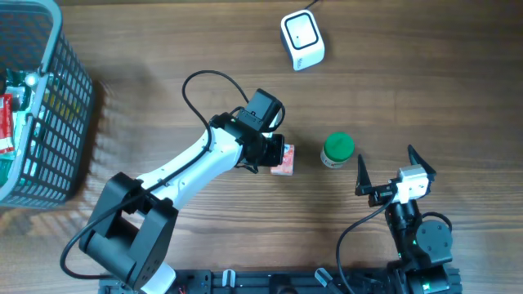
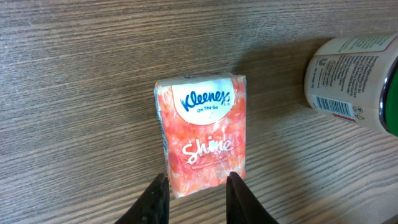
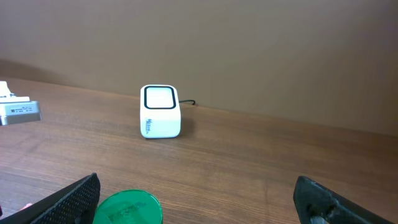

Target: Scan the item barcode

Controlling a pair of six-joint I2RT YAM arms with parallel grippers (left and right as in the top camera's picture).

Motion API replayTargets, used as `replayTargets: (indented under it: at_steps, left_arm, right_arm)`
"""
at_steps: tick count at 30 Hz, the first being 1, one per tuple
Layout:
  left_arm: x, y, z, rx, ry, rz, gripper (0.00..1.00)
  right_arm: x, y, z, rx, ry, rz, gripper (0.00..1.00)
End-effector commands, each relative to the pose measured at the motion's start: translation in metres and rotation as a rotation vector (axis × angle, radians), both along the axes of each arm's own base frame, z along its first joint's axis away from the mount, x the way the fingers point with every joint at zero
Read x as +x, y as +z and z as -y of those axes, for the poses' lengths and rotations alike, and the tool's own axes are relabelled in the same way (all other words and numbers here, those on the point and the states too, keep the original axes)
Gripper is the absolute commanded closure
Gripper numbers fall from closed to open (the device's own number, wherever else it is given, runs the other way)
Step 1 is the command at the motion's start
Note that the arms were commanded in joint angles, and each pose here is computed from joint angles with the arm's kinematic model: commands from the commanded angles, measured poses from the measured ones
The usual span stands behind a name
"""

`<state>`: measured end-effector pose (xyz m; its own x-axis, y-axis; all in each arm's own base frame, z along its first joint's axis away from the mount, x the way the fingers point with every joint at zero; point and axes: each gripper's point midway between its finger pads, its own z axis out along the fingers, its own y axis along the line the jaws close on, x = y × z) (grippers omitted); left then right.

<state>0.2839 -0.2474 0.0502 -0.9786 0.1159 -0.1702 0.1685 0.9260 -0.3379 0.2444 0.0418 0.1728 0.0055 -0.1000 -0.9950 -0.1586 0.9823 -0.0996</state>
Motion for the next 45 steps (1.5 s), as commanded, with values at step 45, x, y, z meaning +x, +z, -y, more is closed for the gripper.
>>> replayTargets:
  at_steps: [45]
  left_arm:
    - [0.009,-0.047,0.000,0.072,0.068,-0.043,0.96]
  right_arm:
    - [0.000,0.000,0.001,-0.005,-0.006,0.002,0.00]
